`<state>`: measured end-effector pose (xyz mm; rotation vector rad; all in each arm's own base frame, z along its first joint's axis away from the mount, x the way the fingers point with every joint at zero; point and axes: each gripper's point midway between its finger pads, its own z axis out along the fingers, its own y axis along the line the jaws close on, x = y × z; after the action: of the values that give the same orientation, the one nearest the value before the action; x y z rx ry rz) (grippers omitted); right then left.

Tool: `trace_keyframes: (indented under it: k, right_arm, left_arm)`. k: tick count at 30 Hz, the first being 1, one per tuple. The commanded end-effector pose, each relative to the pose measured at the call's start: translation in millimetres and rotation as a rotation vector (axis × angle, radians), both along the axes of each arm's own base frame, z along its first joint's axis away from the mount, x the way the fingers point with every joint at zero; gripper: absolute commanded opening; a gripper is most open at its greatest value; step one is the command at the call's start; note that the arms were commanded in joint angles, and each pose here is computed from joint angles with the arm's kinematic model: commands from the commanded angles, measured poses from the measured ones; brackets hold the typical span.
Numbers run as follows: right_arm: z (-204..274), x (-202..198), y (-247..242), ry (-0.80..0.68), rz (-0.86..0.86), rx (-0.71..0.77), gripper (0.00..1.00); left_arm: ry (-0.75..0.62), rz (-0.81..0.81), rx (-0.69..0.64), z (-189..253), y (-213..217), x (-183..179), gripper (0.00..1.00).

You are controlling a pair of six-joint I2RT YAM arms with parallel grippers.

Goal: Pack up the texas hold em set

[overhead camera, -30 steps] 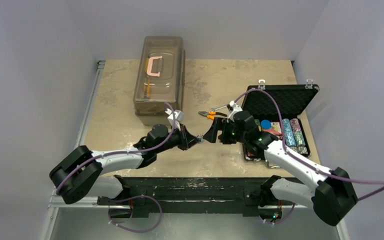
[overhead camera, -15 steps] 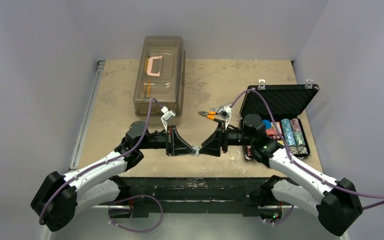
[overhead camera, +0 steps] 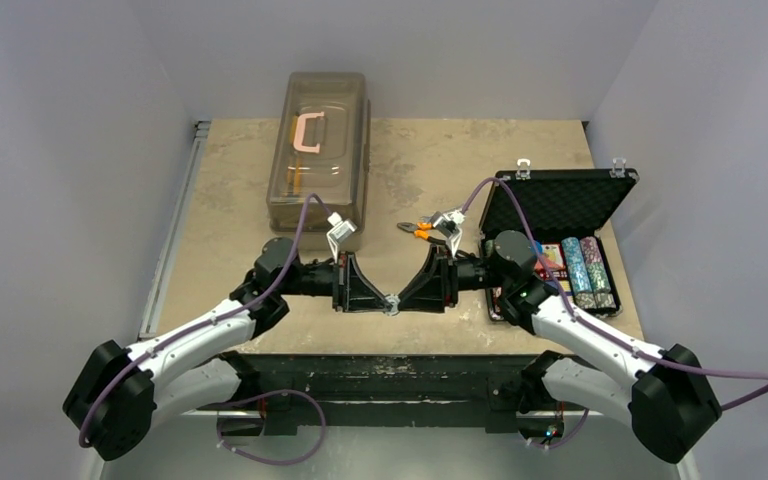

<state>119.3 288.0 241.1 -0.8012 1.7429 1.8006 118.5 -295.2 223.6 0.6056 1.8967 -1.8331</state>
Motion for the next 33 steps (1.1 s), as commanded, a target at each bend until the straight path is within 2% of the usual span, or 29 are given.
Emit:
trace_keyframes:
  k: [1, 3, 4, 8, 11, 13, 14, 15, 16, 18, 20, 22, 24, 27, 30, 33]
  right_arm:
    - [8.6, -3.6, 1.5, -0.022, 0.039, 0.031, 0.34]
    - [5.5, -3.8, 2.2, -0.012, 0.043, 0.025, 0.32]
    - [4.2, -4.2, 2.8, -0.009, 0.047, 0.022, 0.27]
    - [1.6, -2.3, 4.4, 0.002, 0.032, 0.019, 0.0]
    - [-2.0, 2.2, 4.6, 0.011, -0.005, 0.012, 0.0]
    - [-11.8, 16.7, 4.8, 0.014, -0.098, -0.04, 0.0]
    - [-21.1, 28.3, 2.6, 0.018, -0.175, -0.096, 0.0]
    - [-32.0, 43.5, -2.2, 0.021, -0.275, -0.167, 0.0]
    - [-46.8, 54.4, -12.5, 0.048, -0.37, -0.276, 0.0]
    - [-63.6, 77.2, -37.7, 0.061, -0.572, -0.423, 0.0]
    - [-76.6, 95.6, -71.6, 0.137, -0.815, -0.543, 0.0]
    - [-84.7, 103.5, -111.5, 0.233, -1.056, -0.645, 0.0]
    - [-94.1, 101.6, -160.7, 0.344, -1.326, -0.76, 0.0]
    - [-99.5, 75.3, -224.2, 0.469, -1.613, -0.965, 0.0]
    - [-93.4, 54.1, -265.6, 0.504, -1.81, -1.118, 0.0]
    - [-92.9, 33.7, -288.0, 0.56, -1.928, -1.203, 0.0]
  left_arm:
    - [-0.051, -0.015, -0.048, 24.9, -4.6, 5.3, 0.0]
    - [-0.049, -0.018, -0.048, 25.4, -5.5, 5.9, 0.0]
    - [-0.048, -0.018, -0.048, 25.6, -5.7, 6.2, 0.0]
    - [-0.04, -0.018, -0.042, 23.5, -6.6, 7.5, 0.0]
    - [-0.035, -0.003, -0.035, 24.9, -6.8, 10.0, 0.0]
    - [-0.02, 0.072, 0.031, 19.0, -4.3, 20.1, 0.25]
    - [-0.031, 0.154, 0.087, 17.6, 1.0, 29.6, 0.46]
    - [-0.021, 0.262, 0.197, 5.4, 12.0, 41.6, 0.65]
    - [-0.014, 0.375, 0.307, -4.6, 27.3, 53.7, 0.74]
    - [0.002, 0.613, 0.537, -22.1, 70.7, 74.9, 0.83]
    - [-0.046, 0.733, 0.677, -18.1, 101.7, 85.3, 0.85]
    - [-0.099, 0.818, 0.746, -4.0, 122.1, 94.0, 0.85]
    - [-0.165, 0.854, 0.734, 21.5, 126.6, 102.0, 0.85]
    - [-0.265, 0.868, 0.647, 71.2, 120.2, 111.9, 0.84]
    - [-0.348, 0.846, 0.573, 116.4, 107.3, 120.2, 0.84]
    - [-0.427, 0.805, 0.555, 145.8, 93.3, 132.3, 0.84]
